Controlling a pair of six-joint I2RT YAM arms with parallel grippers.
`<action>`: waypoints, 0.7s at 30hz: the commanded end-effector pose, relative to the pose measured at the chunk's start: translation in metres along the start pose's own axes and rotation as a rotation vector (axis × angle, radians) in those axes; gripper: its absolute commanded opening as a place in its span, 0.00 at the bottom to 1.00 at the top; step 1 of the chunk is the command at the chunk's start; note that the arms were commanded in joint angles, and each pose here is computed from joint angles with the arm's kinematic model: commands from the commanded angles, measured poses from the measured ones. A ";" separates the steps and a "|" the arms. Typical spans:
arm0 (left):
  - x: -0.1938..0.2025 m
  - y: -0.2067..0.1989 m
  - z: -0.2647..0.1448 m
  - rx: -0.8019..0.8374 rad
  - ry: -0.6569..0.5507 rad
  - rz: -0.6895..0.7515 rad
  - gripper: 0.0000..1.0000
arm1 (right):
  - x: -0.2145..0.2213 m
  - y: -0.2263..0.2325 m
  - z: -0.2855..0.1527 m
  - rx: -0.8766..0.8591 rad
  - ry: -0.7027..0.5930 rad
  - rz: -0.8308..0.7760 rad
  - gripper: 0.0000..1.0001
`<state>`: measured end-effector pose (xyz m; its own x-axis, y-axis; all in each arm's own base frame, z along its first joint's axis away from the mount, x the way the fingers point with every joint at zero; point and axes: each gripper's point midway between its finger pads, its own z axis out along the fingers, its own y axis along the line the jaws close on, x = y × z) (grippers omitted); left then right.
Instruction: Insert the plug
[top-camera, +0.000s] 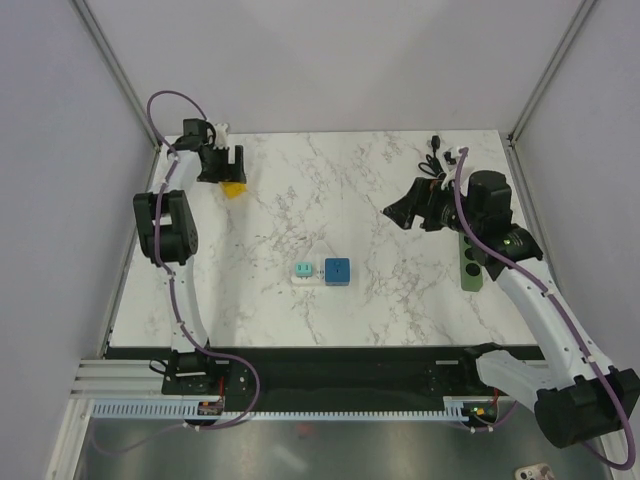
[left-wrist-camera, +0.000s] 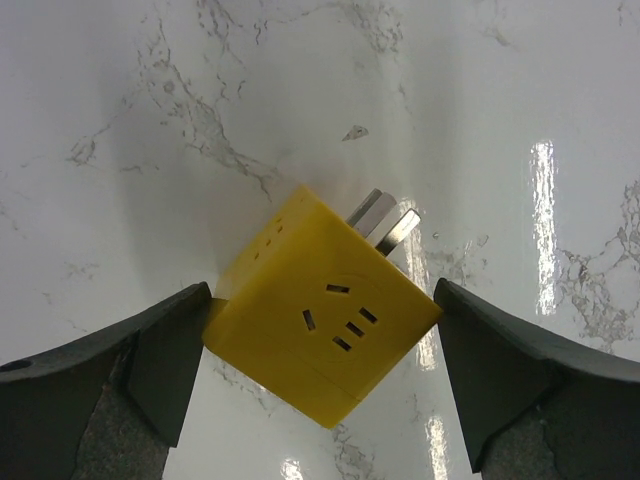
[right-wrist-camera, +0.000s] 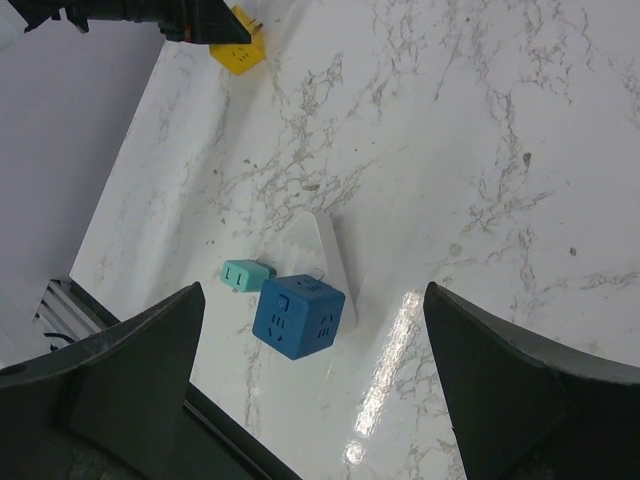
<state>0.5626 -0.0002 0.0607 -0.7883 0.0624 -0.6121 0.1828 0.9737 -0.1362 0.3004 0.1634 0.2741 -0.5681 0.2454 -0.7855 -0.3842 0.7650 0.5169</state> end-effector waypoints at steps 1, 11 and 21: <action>-0.002 -0.008 0.004 0.027 0.005 0.059 1.00 | -0.007 0.011 0.003 -0.045 -0.025 -0.054 0.98; 0.009 -0.053 -0.015 -0.097 0.055 0.249 0.87 | -0.005 0.018 0.002 -0.060 -0.026 -0.073 0.98; 0.020 -0.088 -0.024 -0.009 0.069 0.182 0.24 | -0.005 0.020 -0.007 -0.049 -0.044 -0.086 0.98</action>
<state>0.5246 -0.0783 0.0488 -0.7903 0.2818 -0.5440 0.3349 0.9423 0.0017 0.2911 0.1743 0.2772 -0.5513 0.2059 -0.8085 -0.4369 0.7543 0.4900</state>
